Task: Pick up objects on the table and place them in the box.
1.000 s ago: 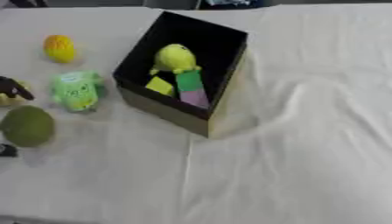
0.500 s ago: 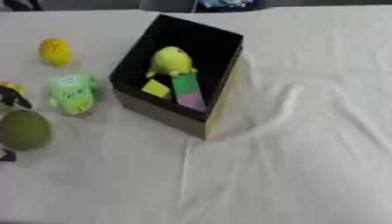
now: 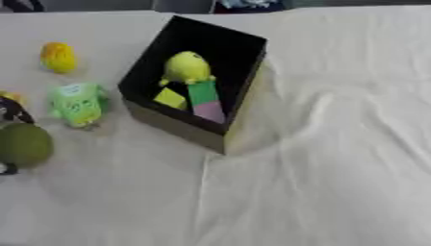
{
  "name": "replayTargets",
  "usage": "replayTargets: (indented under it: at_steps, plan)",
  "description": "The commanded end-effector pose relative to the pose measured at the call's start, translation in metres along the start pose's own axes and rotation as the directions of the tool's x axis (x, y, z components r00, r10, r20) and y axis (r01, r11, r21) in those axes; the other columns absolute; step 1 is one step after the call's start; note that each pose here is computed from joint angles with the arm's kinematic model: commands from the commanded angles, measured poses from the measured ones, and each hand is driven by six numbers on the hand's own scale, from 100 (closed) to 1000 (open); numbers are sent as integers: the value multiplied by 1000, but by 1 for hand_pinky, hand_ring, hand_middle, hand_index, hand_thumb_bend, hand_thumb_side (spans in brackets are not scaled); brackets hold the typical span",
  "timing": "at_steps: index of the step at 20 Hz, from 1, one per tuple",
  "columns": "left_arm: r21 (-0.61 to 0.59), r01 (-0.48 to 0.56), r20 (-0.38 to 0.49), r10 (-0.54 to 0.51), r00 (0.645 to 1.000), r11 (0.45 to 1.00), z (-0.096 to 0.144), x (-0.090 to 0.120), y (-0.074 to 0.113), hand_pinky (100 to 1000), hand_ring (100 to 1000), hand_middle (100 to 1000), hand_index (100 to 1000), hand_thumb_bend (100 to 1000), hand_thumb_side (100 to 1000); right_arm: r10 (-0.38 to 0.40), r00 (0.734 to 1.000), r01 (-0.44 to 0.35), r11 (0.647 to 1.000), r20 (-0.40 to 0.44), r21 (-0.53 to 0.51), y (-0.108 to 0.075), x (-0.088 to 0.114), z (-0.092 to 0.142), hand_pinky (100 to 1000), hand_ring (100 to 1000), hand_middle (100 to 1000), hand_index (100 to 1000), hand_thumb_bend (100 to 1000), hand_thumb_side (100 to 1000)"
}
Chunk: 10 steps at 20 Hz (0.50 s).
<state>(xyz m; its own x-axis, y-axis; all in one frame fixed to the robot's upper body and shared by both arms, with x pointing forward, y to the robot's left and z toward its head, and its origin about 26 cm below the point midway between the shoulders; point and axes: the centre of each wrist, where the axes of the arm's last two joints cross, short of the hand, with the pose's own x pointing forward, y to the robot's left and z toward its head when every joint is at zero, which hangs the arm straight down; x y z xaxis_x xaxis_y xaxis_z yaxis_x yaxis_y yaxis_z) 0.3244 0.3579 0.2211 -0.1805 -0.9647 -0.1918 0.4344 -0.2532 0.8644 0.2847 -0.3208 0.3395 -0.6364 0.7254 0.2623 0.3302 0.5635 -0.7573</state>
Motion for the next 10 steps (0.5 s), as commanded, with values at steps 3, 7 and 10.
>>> replayTargets:
  at_steps: [3,7,10]
  plan:
    - [2,84,-47,-84,995,996,3,-3,6,800,760,745,795,427,100,9,1000,-9,1000,26,-6,-7,5,-1,837,817,646,782,100,744]
    - [0,105,-57,-105,993,994,1,0,5,761,721,698,743,322,100,2,1000,-2,1000,24,-8,-7,5,-1,838,816,645,784,100,749]
    - [35,92,-39,-91,995,995,5,6,8,739,690,664,678,281,100,1,1000,-1,1000,18,-8,-7,4,0,838,816,645,784,100,752]
